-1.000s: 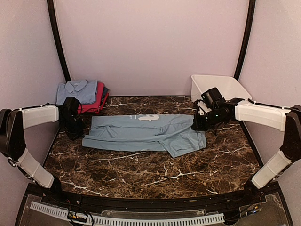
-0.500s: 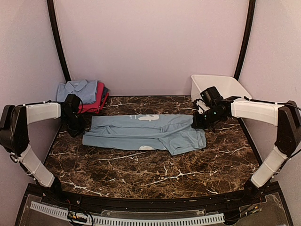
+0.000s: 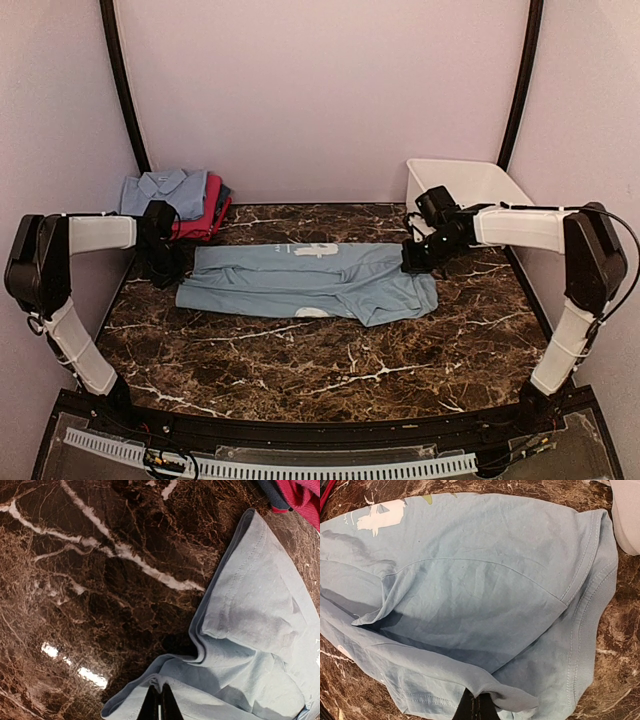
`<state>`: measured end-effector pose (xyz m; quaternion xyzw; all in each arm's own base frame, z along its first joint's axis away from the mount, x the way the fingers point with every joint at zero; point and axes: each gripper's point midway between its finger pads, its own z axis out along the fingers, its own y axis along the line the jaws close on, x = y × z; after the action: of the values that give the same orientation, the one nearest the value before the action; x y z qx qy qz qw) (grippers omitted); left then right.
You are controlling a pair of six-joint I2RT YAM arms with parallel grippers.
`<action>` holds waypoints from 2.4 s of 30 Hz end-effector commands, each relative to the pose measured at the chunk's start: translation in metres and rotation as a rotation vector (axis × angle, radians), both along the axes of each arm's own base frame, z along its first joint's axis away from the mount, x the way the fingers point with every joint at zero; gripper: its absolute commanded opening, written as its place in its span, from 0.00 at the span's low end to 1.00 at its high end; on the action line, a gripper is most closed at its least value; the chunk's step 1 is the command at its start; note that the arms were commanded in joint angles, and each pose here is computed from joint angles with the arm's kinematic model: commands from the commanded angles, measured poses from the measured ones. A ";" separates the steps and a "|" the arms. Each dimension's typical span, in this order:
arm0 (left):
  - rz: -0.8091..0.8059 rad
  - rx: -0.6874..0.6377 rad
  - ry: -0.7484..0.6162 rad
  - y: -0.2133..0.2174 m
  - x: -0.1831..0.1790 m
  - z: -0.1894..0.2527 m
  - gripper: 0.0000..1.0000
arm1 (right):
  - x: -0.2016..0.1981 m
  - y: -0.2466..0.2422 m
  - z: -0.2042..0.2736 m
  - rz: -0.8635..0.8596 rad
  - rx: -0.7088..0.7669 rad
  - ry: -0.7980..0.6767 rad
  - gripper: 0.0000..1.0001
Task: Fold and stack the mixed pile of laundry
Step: Fold the 1/3-folded T-shirt at the center of the board, then move the rectangle-folded T-shirt to the center of the board.
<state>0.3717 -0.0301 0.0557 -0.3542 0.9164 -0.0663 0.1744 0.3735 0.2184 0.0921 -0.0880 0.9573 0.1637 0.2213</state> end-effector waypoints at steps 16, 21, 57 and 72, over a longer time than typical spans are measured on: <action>-0.002 0.046 -0.037 0.009 0.022 0.014 0.00 | 0.033 -0.006 0.016 -0.014 0.011 -0.072 0.00; 0.001 0.041 -0.027 0.008 0.027 0.006 0.00 | 0.039 -0.002 0.009 -0.010 0.010 -0.065 0.00; -0.134 -0.075 -0.124 -0.012 -0.037 0.021 0.66 | -0.060 -0.041 -0.002 -0.005 0.076 0.071 0.43; -0.128 -0.024 -0.078 -0.003 -0.047 0.000 0.66 | -0.037 -0.053 -0.033 -0.036 0.003 0.073 0.41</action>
<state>0.3233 -0.0373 0.0568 -0.2972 0.9285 -0.1100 0.1936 0.3189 0.1676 0.0616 -0.0638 0.9675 0.1721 0.1741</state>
